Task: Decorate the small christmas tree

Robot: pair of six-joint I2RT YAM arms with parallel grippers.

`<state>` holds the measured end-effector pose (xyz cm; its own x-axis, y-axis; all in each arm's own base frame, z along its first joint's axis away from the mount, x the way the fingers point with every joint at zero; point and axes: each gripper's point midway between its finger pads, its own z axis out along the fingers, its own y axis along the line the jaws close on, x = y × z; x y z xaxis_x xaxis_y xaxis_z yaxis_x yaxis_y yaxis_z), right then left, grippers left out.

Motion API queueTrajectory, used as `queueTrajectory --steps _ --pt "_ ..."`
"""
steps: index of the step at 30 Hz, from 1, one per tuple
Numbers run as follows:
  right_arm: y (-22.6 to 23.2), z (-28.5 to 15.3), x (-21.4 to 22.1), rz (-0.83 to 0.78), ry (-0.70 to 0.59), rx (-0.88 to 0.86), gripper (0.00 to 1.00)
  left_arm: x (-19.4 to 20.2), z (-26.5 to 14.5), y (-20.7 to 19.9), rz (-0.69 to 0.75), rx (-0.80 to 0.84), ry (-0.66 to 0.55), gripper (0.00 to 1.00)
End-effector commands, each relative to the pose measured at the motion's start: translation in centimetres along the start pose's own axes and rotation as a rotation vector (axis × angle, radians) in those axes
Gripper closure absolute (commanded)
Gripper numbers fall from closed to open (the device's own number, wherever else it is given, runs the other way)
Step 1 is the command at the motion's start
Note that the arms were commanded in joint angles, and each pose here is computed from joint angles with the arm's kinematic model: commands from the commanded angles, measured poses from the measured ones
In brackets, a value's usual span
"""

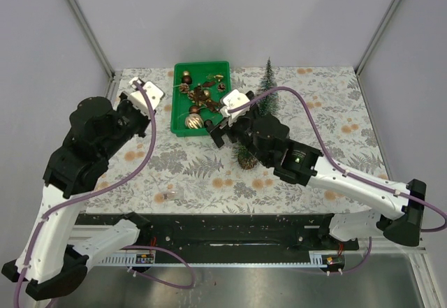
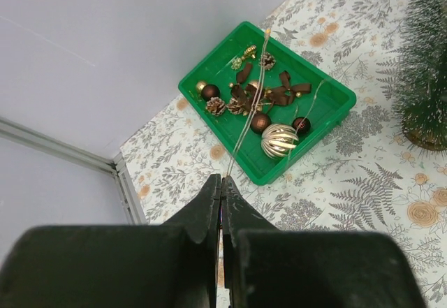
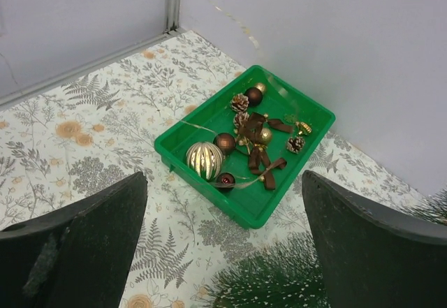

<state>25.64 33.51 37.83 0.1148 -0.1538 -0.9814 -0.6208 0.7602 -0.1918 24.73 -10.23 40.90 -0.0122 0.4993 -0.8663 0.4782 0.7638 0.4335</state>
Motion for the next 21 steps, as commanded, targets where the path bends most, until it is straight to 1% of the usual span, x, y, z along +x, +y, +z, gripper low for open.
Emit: queueTrajectory --steps 1,4,12,17,21 --pt "-0.1 0.7 -2.9 0.049 -0.093 0.013 0.0 -1.5 -2.5 1.5 -0.019 -0.063 -0.053 1.0" --pt "-0.1 1.1 -2.6 0.082 -0.101 0.015 0.0 -1.3 -3.1 1.5 -0.023 -0.063 -0.054 1.0" --pt "1.8 2.1 -2.1 0.195 -0.121 -0.069 0.01 -1.2 -3.7 1.4 -0.034 -0.064 -0.059 1.0" --pt "2.2 3.0 -0.9 0.21 -0.11 -0.06 0.03 -1.4 -4.0 1.4 -0.039 -0.059 -0.065 1.0" --pt "1.6 3.9 -0.4 0.197 -0.113 -0.019 0.04 -2.0 -4.5 1.5 -0.043 -0.059 -0.083 1.0"
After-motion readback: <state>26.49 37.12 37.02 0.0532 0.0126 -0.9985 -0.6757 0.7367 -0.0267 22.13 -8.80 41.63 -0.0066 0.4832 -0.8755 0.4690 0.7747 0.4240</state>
